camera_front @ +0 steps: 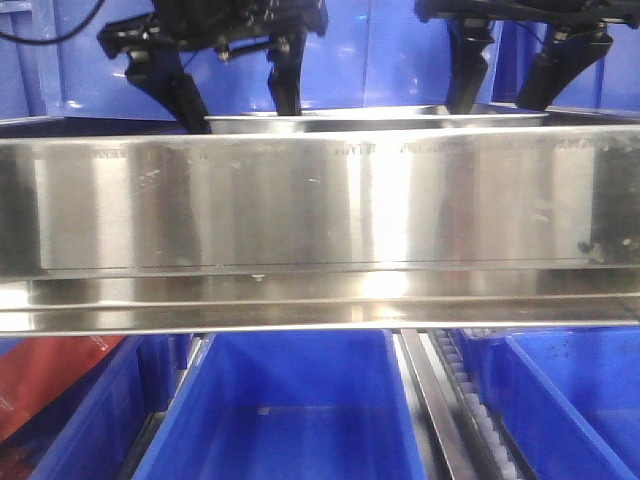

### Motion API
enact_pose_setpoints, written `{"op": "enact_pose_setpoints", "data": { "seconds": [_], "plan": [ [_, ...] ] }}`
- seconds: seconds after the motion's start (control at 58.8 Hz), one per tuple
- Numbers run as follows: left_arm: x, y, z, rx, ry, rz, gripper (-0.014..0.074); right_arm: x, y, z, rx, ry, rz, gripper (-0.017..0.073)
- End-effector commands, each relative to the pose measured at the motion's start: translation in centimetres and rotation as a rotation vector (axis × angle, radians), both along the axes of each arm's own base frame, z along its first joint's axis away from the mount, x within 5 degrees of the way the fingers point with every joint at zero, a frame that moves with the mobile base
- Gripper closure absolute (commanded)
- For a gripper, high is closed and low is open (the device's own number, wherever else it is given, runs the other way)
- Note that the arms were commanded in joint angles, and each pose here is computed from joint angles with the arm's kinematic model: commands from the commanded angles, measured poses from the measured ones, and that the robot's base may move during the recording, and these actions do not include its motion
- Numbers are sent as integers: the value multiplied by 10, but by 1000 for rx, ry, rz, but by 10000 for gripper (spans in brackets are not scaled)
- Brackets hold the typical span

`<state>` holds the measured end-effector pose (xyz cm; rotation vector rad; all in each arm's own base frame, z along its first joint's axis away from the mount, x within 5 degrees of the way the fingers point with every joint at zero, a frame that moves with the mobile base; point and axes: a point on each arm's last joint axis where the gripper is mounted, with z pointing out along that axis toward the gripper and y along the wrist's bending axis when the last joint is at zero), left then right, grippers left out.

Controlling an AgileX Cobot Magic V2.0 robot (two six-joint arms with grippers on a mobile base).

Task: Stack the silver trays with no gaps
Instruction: 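Reach both grippers down onto opposite side rims of the silver tray, then close both grippers on the silver tray's side rims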

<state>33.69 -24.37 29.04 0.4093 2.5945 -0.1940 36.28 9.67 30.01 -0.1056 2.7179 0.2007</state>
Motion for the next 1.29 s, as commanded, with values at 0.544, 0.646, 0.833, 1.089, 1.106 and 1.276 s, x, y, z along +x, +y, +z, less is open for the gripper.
{"op": "enact_pose_setpoints", "data": {
  "seconds": [0.544, 0.646, 0.833, 1.089, 1.106, 1.276],
  "plan": [
    [-1, -3, 1, -8, -2, -2, 138, 11, -2, -18, -26, 35, -7, 264],
    [-1, -3, 2, -10, -4, -2, 140, 11, -2, -18, -25, 33, -7, 286],
    [-1, -3, 2, -10, -4, -2, 253, 11, -2, -17, -25, 31, -7, 445],
    [-1, -3, 2, -10, -4, -2, 587, 11, -2, -18, -25, 33, -7, 636],
    [-1, -3, 2, -10, -4, -2, 588, 11, -2, -18, -25, 33, -7, 637],
    [-1, -3, 2, -10, -4, -2, 601, 10, -2, -17, -26, 37, -7, 638]
  ]
}}
